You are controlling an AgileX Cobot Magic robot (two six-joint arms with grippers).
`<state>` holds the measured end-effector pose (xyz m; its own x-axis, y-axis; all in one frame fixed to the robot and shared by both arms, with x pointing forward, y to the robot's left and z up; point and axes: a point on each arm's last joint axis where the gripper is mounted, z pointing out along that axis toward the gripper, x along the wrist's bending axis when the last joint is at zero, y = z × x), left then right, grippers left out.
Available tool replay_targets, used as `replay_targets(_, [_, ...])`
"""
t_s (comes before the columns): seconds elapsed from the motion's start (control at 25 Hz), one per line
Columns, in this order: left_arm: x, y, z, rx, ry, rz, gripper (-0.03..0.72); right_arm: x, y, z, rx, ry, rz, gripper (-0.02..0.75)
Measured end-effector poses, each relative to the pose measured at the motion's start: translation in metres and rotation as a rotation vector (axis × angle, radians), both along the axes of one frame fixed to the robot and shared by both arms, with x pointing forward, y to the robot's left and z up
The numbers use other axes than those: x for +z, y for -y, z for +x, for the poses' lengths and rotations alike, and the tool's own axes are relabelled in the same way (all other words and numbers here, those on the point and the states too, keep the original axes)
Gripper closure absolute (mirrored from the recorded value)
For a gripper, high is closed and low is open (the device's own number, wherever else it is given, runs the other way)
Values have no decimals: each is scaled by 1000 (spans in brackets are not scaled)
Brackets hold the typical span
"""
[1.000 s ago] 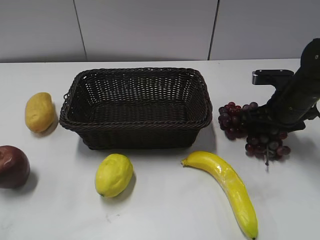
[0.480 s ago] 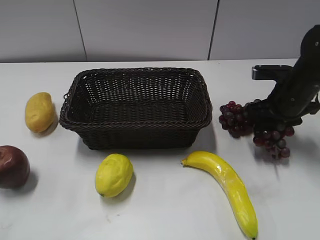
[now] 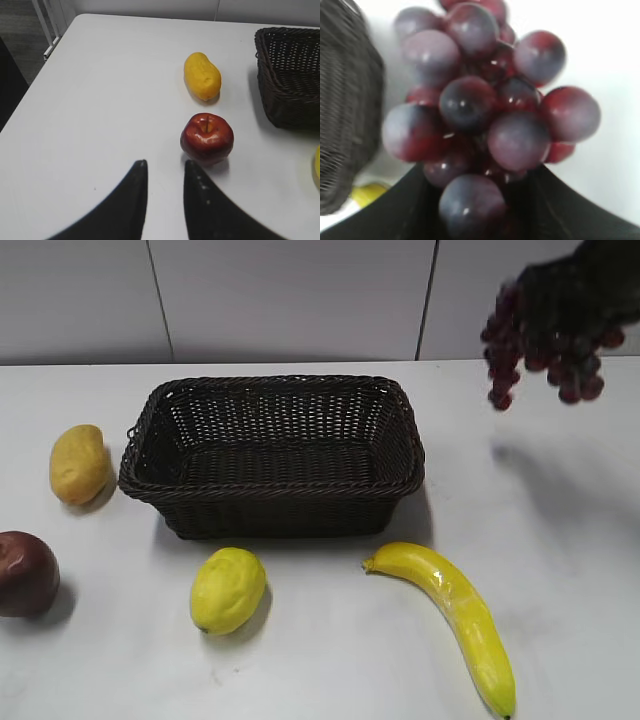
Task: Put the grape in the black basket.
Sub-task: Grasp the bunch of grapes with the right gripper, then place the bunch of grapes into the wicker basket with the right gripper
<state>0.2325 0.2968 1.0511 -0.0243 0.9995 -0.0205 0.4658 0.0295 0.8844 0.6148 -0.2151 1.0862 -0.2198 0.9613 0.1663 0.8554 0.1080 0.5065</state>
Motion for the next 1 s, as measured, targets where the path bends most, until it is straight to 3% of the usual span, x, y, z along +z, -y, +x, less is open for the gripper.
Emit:
replay_targets(0.2, [0, 0, 0, 0, 0, 0, 460, 83, -28, -18, 86, 240, 54, 439])
replay_targets(0.32, [0, 0, 0, 0, 0, 0, 460, 106, -53, -29, 170, 315, 75, 439])
replay_targets(0.44, [0, 0, 0, 0, 0, 0, 460, 110, -81, -41, 260, 328, 86, 439])
replay_targets(0.68, [0, 0, 0, 0, 0, 0, 460, 76, -134, -41, 382, 248, 81, 443])
replay_targets(1.0, [0, 0, 0, 0, 0, 0, 460, -21, -190, -17, 490, 67, 0, 445])
